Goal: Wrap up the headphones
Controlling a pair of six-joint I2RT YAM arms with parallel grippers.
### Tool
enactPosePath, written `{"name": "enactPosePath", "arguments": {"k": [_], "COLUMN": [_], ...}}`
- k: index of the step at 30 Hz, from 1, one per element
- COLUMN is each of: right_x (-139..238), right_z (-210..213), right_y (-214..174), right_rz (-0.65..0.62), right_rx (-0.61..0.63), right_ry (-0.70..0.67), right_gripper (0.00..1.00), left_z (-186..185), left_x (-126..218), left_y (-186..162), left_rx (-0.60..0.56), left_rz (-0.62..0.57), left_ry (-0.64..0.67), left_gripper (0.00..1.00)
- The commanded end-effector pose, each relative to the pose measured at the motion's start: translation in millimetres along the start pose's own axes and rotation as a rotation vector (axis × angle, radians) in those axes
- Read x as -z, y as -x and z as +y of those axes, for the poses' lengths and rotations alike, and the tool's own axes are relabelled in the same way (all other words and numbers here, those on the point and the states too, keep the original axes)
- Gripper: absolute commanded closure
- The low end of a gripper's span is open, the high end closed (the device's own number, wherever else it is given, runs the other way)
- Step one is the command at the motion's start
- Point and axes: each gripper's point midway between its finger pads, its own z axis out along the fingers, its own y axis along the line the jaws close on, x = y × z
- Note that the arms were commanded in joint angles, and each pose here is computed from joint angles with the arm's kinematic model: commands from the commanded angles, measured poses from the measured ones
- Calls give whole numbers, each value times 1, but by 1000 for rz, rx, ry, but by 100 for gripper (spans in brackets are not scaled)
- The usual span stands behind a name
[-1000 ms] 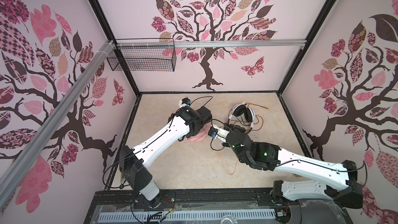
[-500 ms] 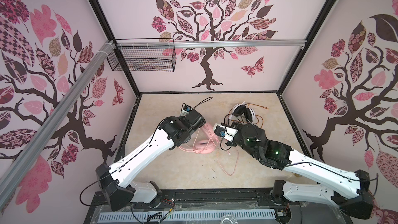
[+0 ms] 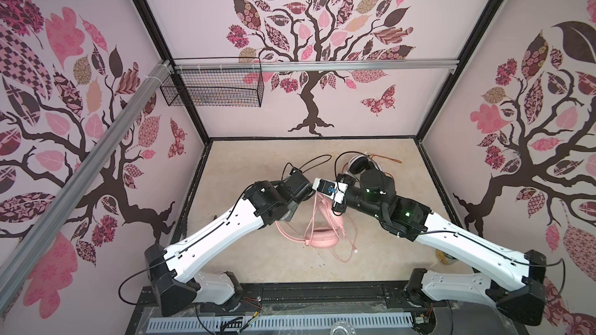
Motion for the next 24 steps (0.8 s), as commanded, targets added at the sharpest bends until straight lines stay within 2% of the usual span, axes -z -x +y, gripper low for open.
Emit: {"name": "enactPosePath", "arguments": {"k": [1,4,8,15,24], "right_x": [-13,-19,-20,-12,-9], "right_z": [-1,1,-6,-31,-36], "right_y": [-8,-12,-20,-37,-68], "right_rz": [28,41,48,51,87], "right_rx": [-80,-113,-150,-270,-397], "right_ry": [40,55,14,-77,-158], "right_gripper": [93,91,90,91,91], "left_z": [-22,-32,-32,-31,-8], "left_x": [20,31,39,35,25], "left_y": [11,14,16,15,17], "left_rx": [52,80,96,112,215], "left_rz": [-88,-123,-141,-124,-85], "left_ry": [-173,-269,-299,-292,-276], "left_gripper": [100,100,100,100,100]}}
